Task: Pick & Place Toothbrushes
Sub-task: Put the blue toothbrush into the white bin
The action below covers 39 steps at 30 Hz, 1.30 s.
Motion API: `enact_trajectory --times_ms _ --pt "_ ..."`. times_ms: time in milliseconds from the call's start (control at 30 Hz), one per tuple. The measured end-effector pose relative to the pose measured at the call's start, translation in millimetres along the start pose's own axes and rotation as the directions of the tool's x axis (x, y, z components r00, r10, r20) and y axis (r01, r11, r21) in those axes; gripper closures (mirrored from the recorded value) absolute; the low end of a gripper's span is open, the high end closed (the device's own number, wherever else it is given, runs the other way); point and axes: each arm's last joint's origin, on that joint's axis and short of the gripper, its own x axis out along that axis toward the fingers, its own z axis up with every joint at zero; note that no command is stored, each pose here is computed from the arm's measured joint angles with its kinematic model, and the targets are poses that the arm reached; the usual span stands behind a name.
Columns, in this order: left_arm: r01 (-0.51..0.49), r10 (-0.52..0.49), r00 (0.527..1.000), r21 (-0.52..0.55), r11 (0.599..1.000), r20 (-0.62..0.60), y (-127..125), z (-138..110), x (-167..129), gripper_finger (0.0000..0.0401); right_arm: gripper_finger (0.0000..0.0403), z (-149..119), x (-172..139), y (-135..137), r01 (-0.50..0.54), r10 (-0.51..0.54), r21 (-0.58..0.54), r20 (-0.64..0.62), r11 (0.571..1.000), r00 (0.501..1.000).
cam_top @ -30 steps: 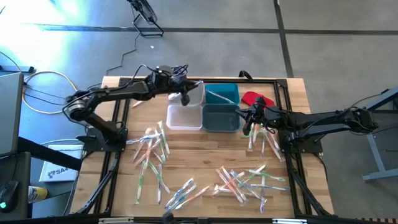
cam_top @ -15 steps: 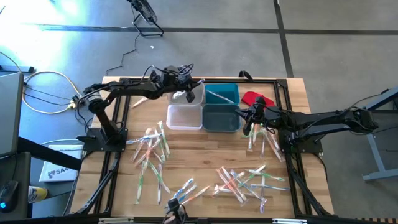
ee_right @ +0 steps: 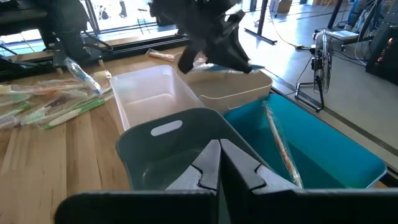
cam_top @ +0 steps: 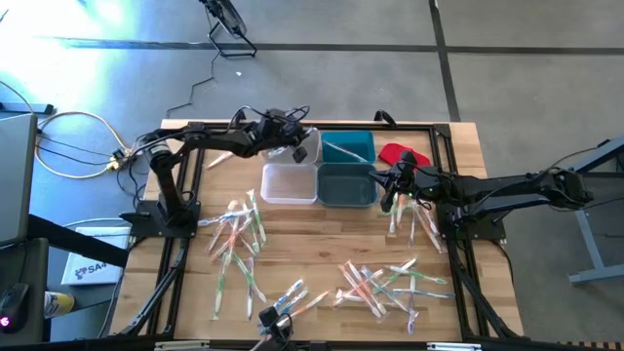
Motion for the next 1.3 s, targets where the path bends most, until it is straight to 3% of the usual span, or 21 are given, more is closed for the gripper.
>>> enact_trajectory --times_ms 333,700,833,1033,1300 --pt "0.004 -0.004 0.999 -0.019 1.0 -0.041 -1.7 -11.7 8.8 0.038 0.0401 0.0 0.0 0.0 0.0 0.0 0.0 0.0 1.0 1.0" --pt "-0.042 0.041 0.999 -0.042 0.998 -0.032 -0.2 -10.4 8.8 0.0268 0.0401 0.0 0.0 0.0 0.0 0.0 0.0 0.0 1.0 1.0" --pt "-0.043 0.041 0.999 -0.052 0.998 -0.028 -0.1 -9.2 7.9 0.0248 0.04 0.0 0.0 0.0 0.0 0.0 0.0 0.0 1.0 1.0" --pt "-0.044 0.045 0.999 -0.093 0.995 0.005 1.3 0.8 0.1 0.0261 0.04 0.0 0.0 0.0 0.0 0.0 0.0 0.0 1.0 1.0" --pt "0.005 -0.003 1.0 -0.092 0.996 0.014 1.1 10.2 -11.2 0.0311 0.04 0.0 0.0 0.0 0.0 0.0 0.0 0.0 1.0 1.0"
